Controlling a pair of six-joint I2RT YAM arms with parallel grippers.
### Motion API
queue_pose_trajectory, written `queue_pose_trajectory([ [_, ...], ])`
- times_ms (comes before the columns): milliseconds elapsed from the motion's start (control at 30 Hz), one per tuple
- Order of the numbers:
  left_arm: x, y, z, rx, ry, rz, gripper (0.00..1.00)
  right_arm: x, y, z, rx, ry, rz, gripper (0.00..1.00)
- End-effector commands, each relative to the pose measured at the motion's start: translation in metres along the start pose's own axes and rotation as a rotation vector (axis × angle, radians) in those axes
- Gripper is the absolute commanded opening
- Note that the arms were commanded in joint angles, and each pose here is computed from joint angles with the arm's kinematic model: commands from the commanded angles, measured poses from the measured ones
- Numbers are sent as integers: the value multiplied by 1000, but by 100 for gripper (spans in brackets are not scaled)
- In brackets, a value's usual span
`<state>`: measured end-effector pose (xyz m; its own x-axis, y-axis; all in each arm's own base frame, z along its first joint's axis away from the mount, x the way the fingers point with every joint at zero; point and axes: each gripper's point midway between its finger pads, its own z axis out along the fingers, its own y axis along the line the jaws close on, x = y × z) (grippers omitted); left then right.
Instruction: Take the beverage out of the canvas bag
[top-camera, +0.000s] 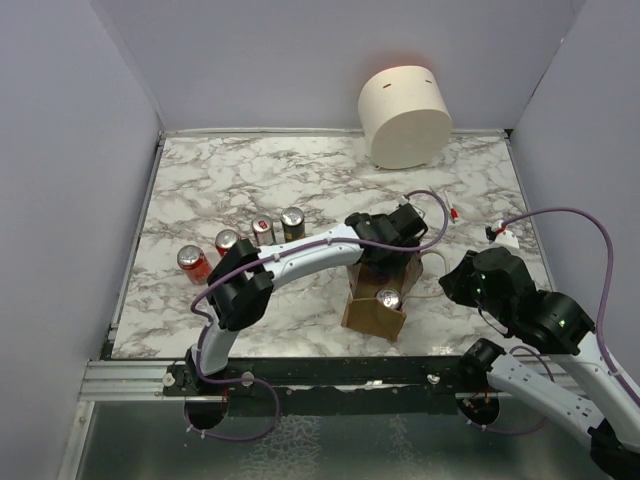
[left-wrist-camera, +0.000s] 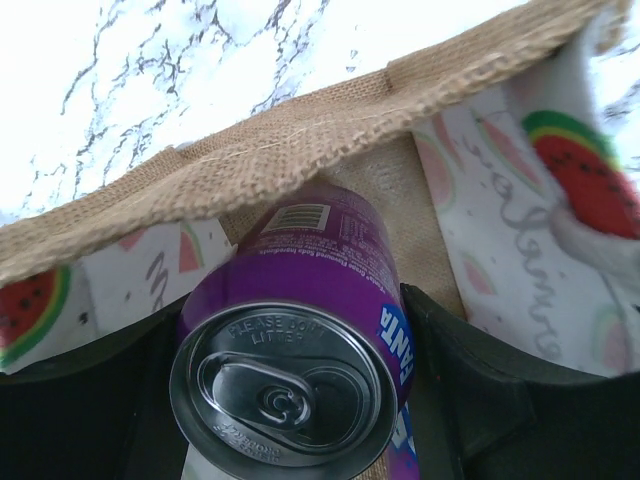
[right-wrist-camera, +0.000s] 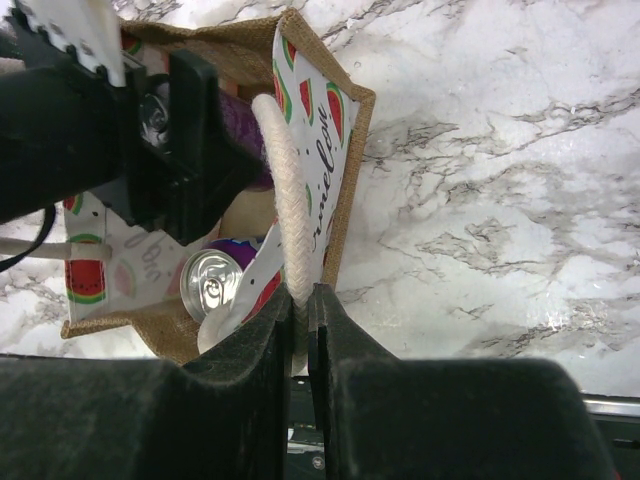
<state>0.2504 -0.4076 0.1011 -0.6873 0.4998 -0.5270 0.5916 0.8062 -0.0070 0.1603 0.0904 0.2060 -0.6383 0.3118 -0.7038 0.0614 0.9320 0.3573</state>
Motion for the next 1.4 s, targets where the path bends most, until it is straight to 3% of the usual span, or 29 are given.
queue_pose_trajectory([
  [0, -57, -11, -64, 97, -190, -57, 23, -3, 0, -1, -2, -16, 6, 11],
  [467, -116, -20, -171, 276, -487, -60, 0, -2, 0, 1, 3, -7, -2, 11],
  [733, -155, 0, -248, 257, -721, -75, 0, -1, 0, 2, 7, -4, -5, 11],
  [900, -176, 36, -300, 137, -900, -118, 0, -1, 0, 2, 9, -4, -6, 11],
  [1067, -172, 90, -328, -79, -1015, -222, 0, -1, 0, 3, 11, 0, -8, 11],
  [1200, -149, 133, -328, -263, -1014, -352, 0, 0, 0, 3, 13, 2, -9, 11],
  [1367, -121, 173, -299, -363, -906, -453, 0, 0, 0, 4, 14, 5, -12, 11],
])
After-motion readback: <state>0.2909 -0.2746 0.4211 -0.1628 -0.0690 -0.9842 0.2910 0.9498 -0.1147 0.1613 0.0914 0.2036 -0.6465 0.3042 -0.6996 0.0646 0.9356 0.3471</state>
